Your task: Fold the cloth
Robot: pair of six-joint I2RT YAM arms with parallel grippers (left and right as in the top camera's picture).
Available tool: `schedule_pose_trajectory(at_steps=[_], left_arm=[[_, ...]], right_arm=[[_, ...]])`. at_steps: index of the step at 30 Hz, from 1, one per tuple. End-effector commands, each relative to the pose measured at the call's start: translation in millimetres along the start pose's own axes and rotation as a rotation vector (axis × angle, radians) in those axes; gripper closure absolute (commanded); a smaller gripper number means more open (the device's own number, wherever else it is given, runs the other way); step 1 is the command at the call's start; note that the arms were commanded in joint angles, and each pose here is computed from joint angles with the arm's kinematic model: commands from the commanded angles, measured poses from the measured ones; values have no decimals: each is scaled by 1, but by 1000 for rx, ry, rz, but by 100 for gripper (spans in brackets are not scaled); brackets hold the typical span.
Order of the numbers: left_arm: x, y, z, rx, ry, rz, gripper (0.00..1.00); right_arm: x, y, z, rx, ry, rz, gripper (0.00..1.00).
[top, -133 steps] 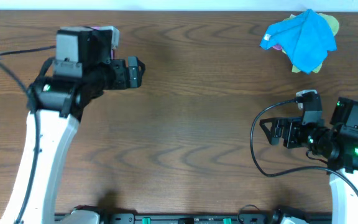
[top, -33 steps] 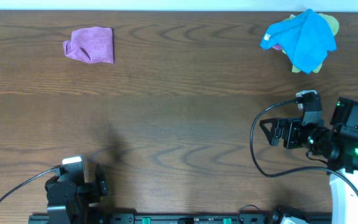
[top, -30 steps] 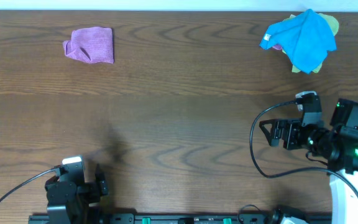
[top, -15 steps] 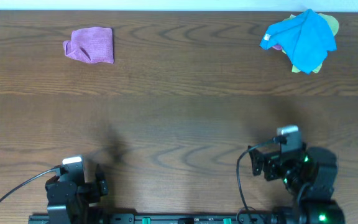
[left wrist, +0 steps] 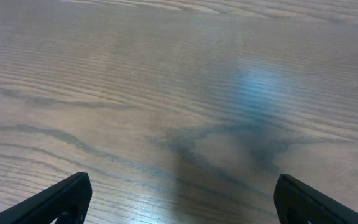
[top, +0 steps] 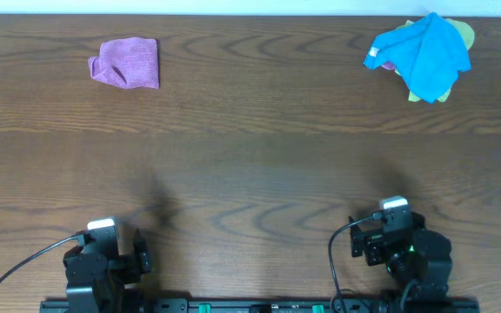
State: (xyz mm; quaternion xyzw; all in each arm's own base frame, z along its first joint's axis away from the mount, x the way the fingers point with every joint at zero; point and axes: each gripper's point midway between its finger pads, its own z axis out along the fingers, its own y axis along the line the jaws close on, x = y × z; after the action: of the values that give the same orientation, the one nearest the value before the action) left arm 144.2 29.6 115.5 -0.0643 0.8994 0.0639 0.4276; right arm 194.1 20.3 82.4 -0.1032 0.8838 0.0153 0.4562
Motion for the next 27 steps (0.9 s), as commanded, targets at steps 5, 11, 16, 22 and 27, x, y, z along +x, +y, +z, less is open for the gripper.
schedule_pose_trajectory(at_steps=[5, 11, 16, 22, 27], left_arm=[[1, 3, 0, -19, -2, -8, 5], [1, 3, 0, -19, -2, -8, 5], [1, 3, 0, -19, -2, -8, 5], [1, 3, 0, -19, -2, -8, 5], [1, 3, 0, -18, -2, -8, 5]], right_arm=[[11, -12, -1, 77, 33, -19, 1], [16, -21, -2, 135, 33, 72, 1], [18, -24, 0, 159, 22, 136, 1], [19, -29, -1, 190, 21, 172, 1], [19, -29, -1, 190, 21, 173, 1]])
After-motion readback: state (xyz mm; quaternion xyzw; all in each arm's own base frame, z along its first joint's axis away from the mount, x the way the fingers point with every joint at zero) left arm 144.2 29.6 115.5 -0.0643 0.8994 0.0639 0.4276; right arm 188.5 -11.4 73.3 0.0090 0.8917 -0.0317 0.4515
